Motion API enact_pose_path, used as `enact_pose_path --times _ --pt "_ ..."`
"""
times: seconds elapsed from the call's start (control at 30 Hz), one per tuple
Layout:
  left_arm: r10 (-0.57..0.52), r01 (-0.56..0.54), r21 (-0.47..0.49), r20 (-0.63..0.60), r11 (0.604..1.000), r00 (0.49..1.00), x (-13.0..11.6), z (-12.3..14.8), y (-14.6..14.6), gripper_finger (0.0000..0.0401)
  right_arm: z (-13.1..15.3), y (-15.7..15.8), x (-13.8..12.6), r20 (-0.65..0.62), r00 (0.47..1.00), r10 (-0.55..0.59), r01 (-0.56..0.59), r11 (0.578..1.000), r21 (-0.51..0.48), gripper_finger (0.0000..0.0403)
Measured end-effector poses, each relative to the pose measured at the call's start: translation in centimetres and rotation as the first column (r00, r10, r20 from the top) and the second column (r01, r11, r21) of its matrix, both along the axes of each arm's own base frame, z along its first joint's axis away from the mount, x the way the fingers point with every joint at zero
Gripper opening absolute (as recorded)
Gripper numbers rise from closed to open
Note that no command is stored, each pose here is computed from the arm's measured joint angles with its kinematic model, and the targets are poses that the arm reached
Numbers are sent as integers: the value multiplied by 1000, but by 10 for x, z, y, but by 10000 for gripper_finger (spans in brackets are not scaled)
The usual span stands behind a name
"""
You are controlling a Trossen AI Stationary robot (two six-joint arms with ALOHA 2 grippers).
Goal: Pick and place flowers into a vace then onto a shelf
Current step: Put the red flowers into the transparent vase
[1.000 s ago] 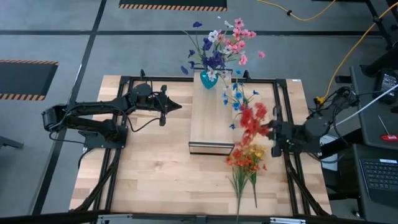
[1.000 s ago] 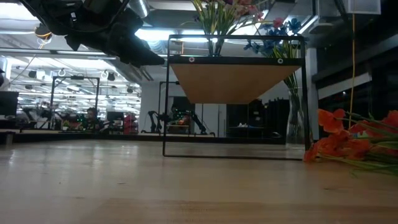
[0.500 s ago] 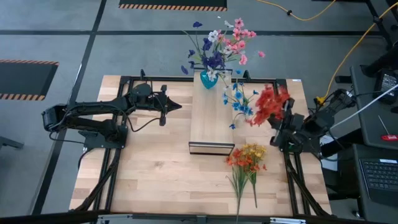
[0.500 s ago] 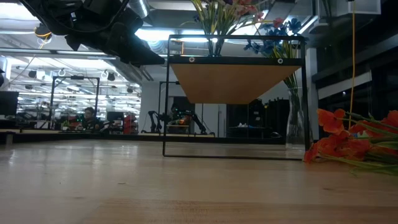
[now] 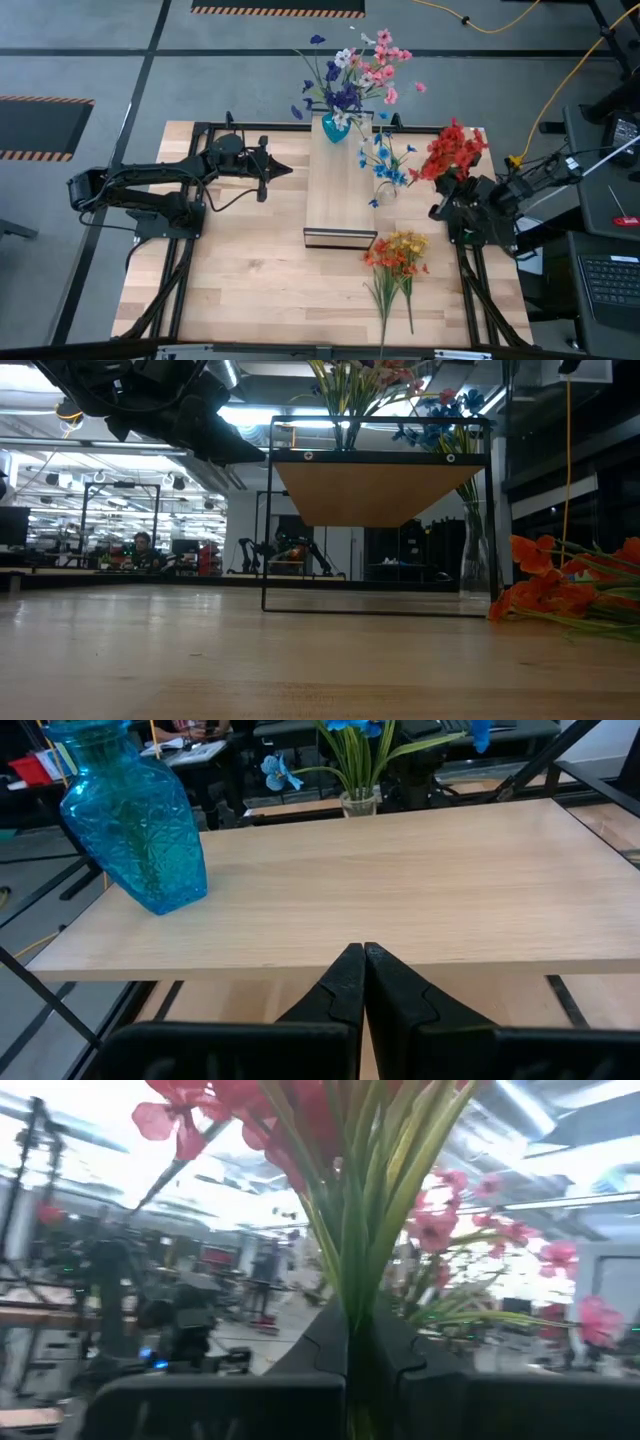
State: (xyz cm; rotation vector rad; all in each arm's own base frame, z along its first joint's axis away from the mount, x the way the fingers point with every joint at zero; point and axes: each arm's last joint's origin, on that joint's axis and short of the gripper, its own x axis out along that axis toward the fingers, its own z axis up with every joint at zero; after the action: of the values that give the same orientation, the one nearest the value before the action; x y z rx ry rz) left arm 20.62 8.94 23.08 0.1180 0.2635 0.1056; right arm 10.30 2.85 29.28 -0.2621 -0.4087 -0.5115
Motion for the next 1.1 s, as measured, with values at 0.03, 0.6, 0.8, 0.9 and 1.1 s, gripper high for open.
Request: enact_pose_path --times 0.03,0.6,0.8,0.9,1.1 --pt "0 0 0 0 1000 1000 0 0 0 6 -1 -2 1 3 1000 -8 8 1000 1 6" --pt "0 0 1 0 1000 1000 0 0 0 6 -17 -22 24 -2 998 -63 63 998 27 6" --pt "0 0 1 0 1000 1000 0 0 0 6 -21 -25 30 -21 996 -82 82 995 49 6" --pt "0 0 1 0 1000 1000 0 0 0 6 -23 -26 33 -32 996 -88 89 994 58 6" --pt "0 0 2 -1 1000 1000 0 0 0 6 -36 -28 36 -41 994 -101 104 992 72 6"
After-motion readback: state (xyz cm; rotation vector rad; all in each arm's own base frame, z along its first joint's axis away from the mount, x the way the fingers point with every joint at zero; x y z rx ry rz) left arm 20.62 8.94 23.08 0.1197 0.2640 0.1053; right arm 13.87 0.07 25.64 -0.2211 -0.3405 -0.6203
